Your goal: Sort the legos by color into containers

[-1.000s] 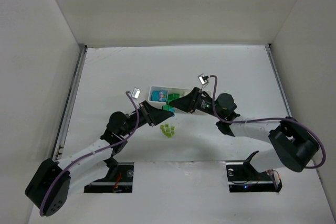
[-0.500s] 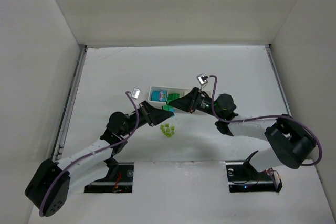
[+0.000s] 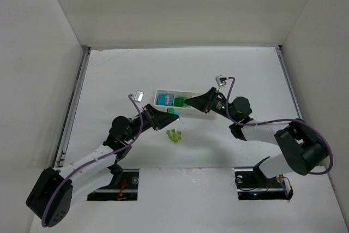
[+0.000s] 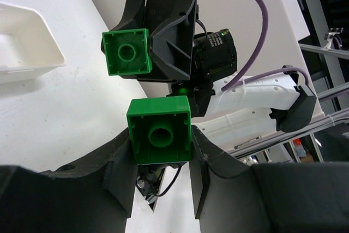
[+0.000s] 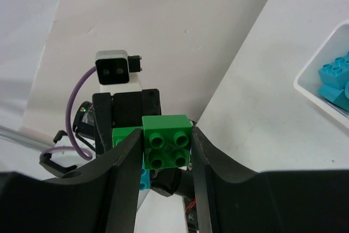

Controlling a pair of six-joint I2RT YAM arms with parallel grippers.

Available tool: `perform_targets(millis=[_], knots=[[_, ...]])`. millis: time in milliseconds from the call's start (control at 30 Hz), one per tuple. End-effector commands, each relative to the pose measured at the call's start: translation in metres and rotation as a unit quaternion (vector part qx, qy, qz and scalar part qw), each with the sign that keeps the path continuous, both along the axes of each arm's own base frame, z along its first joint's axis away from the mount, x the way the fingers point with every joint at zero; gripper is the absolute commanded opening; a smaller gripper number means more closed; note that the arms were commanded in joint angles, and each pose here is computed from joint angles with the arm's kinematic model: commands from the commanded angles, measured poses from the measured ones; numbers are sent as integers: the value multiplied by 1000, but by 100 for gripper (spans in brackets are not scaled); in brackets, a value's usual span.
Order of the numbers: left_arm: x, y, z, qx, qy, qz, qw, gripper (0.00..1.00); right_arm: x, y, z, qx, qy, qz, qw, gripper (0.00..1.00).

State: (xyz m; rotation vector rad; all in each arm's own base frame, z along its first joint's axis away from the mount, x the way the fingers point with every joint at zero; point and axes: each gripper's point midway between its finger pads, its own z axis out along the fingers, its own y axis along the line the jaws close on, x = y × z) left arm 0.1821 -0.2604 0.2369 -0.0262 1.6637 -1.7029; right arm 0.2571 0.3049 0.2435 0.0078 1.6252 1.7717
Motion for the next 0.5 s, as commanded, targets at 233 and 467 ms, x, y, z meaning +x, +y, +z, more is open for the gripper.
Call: perform_targets(millis=[233,467], knots=[[25,24,19,-19,-22,61,998,15,68,5,-59,-153,47,-115,980,31],[45,38,6,-4,-4,106,994,16,98,10,-87,-325,41,-198,924,33]])
